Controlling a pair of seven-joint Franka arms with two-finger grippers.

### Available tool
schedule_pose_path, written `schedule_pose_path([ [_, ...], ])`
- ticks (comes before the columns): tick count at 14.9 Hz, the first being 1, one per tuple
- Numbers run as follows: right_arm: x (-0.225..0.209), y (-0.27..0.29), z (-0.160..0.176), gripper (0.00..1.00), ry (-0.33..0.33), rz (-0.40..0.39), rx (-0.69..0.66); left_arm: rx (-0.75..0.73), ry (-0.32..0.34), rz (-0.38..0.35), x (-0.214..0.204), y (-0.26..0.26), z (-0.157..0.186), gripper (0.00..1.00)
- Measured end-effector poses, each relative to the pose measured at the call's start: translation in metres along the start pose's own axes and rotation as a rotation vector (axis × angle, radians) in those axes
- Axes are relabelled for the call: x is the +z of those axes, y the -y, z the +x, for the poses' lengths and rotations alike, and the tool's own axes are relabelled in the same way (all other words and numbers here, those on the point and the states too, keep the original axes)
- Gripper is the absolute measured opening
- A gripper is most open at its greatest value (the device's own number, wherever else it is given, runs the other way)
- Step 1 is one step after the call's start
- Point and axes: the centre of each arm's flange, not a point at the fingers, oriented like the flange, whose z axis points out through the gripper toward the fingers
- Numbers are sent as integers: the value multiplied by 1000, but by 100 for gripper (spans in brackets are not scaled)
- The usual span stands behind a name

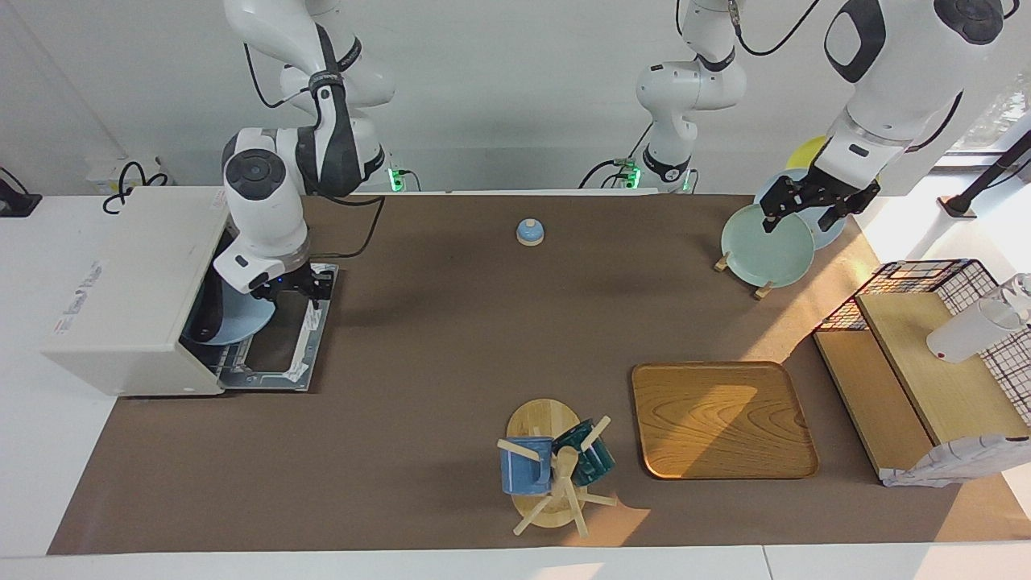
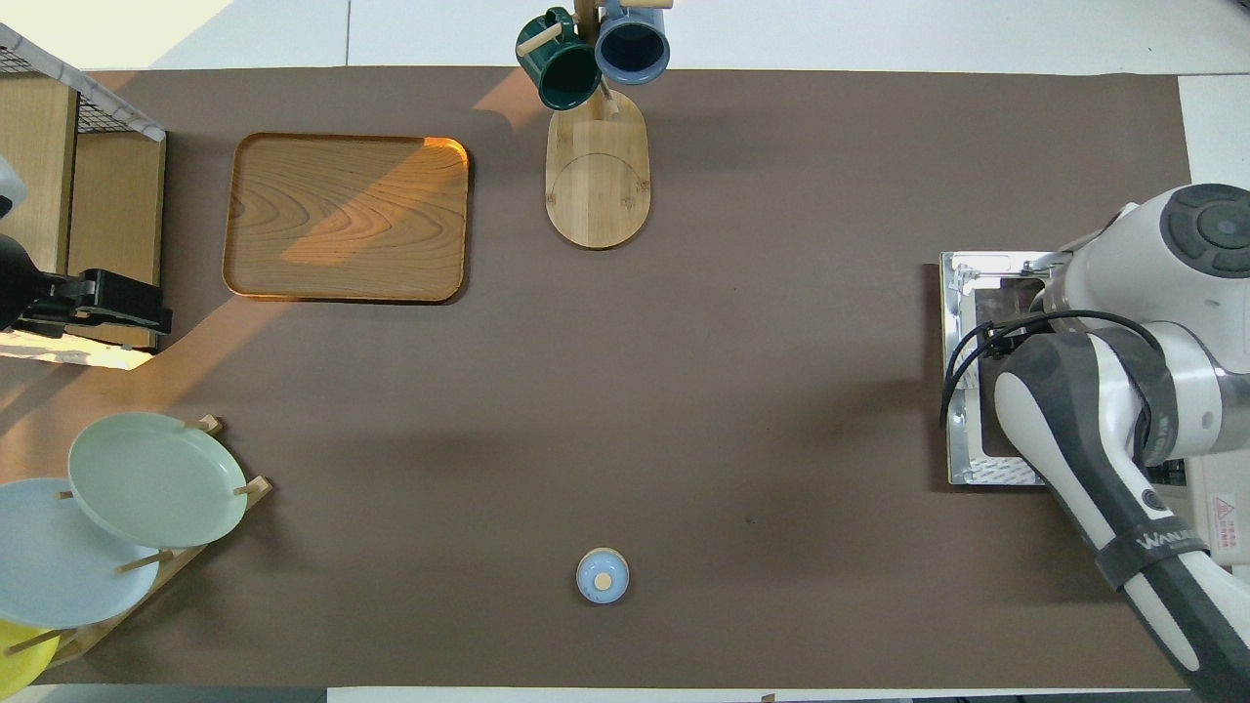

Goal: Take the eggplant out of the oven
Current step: 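Reach into the oven and grasp the light blue plate with the right gripper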

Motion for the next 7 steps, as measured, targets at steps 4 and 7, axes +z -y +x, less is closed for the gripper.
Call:
schedule_pose_path([
  [4,28,3,-11,47,-32,10,-37,0,0,0,0,0,0,100],
  [7,29,1,-18,11,-33,9,-85,0,0,0,0,0,0,100],
])
